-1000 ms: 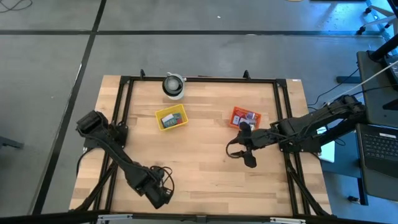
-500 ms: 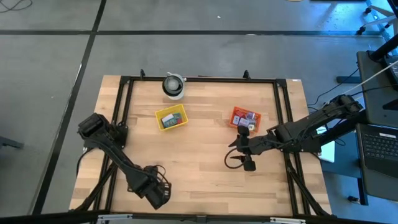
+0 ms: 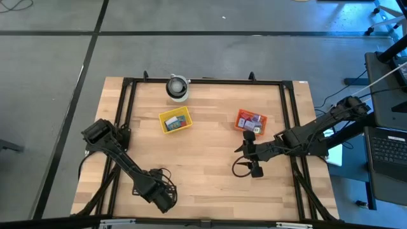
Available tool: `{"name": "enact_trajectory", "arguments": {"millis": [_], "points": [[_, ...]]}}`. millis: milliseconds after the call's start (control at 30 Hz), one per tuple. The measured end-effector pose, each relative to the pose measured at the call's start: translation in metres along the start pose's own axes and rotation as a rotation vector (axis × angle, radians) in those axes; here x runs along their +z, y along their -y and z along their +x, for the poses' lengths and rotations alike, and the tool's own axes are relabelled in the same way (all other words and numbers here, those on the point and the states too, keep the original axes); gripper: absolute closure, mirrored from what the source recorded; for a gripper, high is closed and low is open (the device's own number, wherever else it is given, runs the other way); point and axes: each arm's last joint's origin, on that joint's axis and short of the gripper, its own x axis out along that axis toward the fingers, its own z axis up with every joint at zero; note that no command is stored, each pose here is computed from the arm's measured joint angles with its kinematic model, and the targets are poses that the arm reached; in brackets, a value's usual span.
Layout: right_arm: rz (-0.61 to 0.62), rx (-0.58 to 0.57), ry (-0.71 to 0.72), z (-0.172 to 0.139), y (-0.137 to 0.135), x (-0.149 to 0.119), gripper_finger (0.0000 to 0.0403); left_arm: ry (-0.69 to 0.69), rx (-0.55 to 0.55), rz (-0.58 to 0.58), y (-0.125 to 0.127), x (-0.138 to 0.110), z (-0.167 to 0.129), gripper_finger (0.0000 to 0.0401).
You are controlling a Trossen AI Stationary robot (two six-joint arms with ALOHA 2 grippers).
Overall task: Pick & Place Office items
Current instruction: Put the red digital clock into the yellow bin
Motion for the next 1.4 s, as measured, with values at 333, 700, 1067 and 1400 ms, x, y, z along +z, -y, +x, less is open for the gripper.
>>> {"name": "enact_trajectory", "arguments": {"millis": [333,700,1067,1400], "points": [[-0.02,0.027,0.006,-0.002,-0.009,-0.001,0.0165,0.024,0.035,0.007,-0.001,-0.002,0.011,0.0175],[-0.035,0.052,0.014,-0.004,-0.016,-0.002,0.0165,0.032,0.035,0.039,0.003,-0.004,0.022,0.0182],[-0.028,0.029,0.018,-0.004,-0.016,-0.002,0.0165,0.02,0.025,0.083,0.005,-0.005,0.023,0.0248],[-0.027,0.027,0.019,-0.004,-0.016,-0.002,0.0165,0.105,-0.154,0.076,0.009,0.0,0.003,0.0248]]}}
